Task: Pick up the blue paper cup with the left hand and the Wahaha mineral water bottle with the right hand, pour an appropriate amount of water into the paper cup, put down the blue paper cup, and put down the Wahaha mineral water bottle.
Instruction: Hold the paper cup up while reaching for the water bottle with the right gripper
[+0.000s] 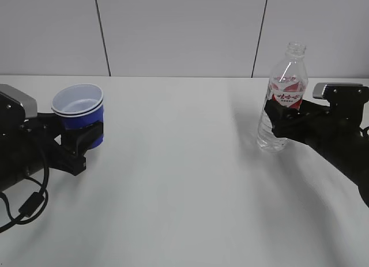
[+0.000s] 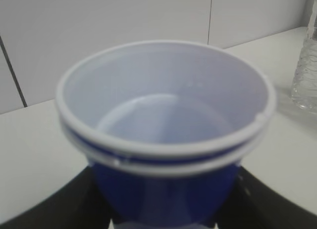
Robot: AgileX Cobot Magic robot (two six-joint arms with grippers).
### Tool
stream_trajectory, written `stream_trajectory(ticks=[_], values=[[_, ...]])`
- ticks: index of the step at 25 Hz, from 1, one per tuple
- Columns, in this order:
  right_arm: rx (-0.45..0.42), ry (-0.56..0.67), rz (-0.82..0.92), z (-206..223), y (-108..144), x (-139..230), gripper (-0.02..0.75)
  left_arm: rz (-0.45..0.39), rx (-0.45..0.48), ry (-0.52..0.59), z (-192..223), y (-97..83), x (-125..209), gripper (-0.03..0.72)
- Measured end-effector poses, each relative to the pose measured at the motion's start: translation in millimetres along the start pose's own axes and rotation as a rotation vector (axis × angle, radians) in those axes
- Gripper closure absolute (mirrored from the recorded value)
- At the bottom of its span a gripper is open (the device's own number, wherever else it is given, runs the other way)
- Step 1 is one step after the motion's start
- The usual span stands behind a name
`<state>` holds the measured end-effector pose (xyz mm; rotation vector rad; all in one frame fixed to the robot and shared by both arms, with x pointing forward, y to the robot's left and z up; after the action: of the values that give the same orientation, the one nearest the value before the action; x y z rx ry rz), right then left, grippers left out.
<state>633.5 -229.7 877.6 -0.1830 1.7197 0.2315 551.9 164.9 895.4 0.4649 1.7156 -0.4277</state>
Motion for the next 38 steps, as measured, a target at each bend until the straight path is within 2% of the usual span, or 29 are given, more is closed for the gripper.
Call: stream_trajectory(ticks=[13, 20, 27, 38], values=[[0.053, 0.024, 0.005, -9.5, -6.7, 9.0, 0.141, 0.000, 0.000, 0.000, 0.0, 0.0, 0.0, 0.261], [0.053, 0.024, 0.004, -9.5, -6.7, 9.0, 0.142, 0.000, 0.000, 0.000, 0.0, 0.0, 0.0, 0.261], [-0.001, 0.012, -0.023, -3.4, 1.1, 3.9, 0.144, 0.000, 0.000, 0.000, 0.0, 0.0, 0.0, 0.261], [0.030, 0.006, -0.012, -1.4, -4.1, 2.2, 0.144, 0.000, 0.000, 0.000, 0.0, 0.0, 0.0, 0.261]])
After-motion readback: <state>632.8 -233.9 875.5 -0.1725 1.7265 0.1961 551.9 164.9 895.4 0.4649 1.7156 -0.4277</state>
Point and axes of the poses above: a point on each arm's last joint axis where the gripper is mounted, z pointing out along that axis toward the gripper, y along the wrist's bending axis when the last joint is at zero, x = y × z, the point moved 7 cm from there along z, pointing out along that axis toward the gripper, and after that the axes turned 2 degrees about -z, right-handed, at the moved point
